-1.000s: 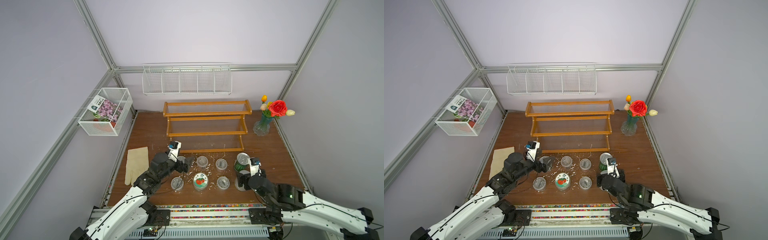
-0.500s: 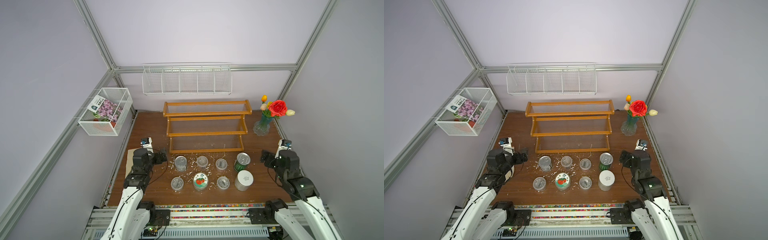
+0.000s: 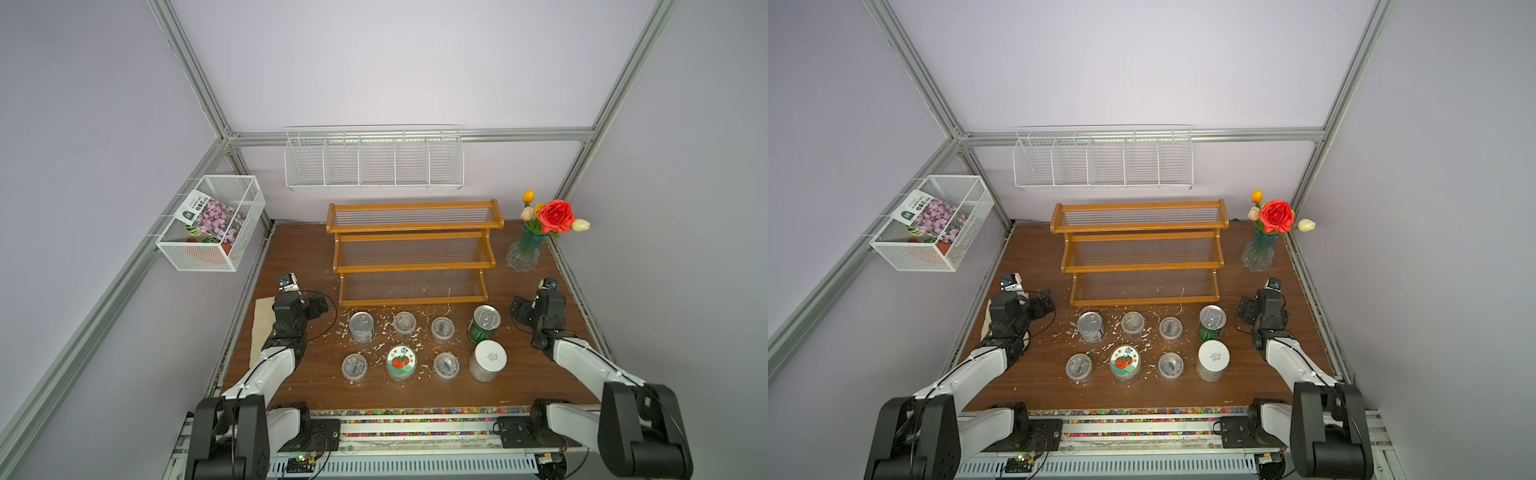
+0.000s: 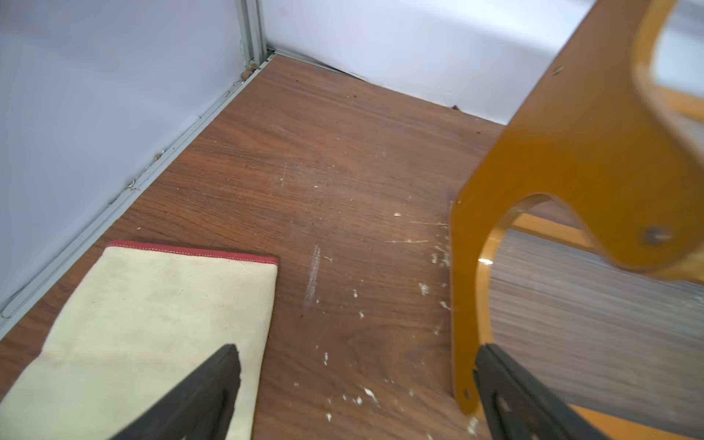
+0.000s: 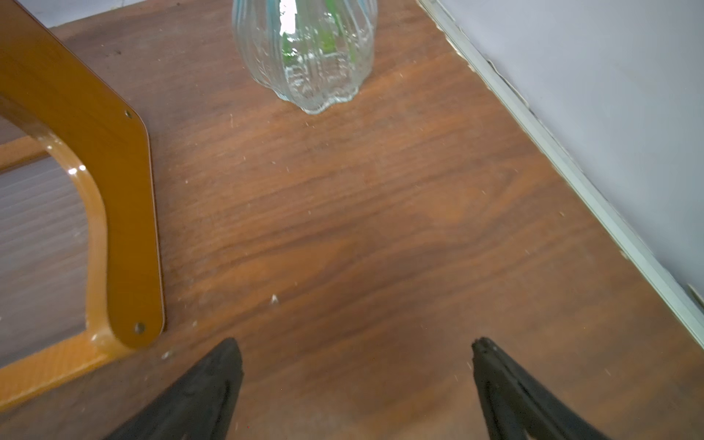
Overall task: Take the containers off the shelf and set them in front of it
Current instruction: Reset both arms
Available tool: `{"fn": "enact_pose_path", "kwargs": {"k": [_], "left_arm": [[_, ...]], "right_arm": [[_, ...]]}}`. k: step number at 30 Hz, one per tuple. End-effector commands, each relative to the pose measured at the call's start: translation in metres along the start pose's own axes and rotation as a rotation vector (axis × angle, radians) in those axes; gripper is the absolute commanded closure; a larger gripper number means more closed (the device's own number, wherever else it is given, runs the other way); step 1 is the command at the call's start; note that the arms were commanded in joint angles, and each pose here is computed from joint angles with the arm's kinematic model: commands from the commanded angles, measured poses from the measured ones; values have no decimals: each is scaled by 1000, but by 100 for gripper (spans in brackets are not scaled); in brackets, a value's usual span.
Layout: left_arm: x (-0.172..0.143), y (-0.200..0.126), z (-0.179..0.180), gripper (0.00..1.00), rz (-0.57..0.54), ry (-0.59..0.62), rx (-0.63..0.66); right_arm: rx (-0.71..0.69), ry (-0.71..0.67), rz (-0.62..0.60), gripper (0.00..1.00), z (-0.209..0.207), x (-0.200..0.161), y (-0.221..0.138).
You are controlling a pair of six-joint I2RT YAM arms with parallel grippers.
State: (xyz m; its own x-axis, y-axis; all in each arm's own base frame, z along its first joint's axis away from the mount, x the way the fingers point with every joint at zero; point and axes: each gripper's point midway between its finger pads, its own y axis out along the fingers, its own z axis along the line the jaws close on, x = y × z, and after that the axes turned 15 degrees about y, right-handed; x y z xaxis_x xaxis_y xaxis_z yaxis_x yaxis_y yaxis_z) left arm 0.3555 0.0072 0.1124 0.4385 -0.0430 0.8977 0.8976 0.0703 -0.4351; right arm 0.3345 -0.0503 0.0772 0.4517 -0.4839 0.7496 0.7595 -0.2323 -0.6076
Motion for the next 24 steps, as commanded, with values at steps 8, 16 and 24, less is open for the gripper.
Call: {"fn": "enact_pose_path", "kwargs": {"k": [8, 16, 24], "left_arm": [[40, 16, 29, 0, -242, 72, 189], [27, 12, 31, 1, -287, 50, 199], [28, 15, 20, 1, -318, 87, 143]], "right_arm": [[236, -93, -224, 2, 50, 40, 23], [264, -105, -236, 2, 52, 37, 20], [281, -104, -268, 2, 52, 37, 14]]}}
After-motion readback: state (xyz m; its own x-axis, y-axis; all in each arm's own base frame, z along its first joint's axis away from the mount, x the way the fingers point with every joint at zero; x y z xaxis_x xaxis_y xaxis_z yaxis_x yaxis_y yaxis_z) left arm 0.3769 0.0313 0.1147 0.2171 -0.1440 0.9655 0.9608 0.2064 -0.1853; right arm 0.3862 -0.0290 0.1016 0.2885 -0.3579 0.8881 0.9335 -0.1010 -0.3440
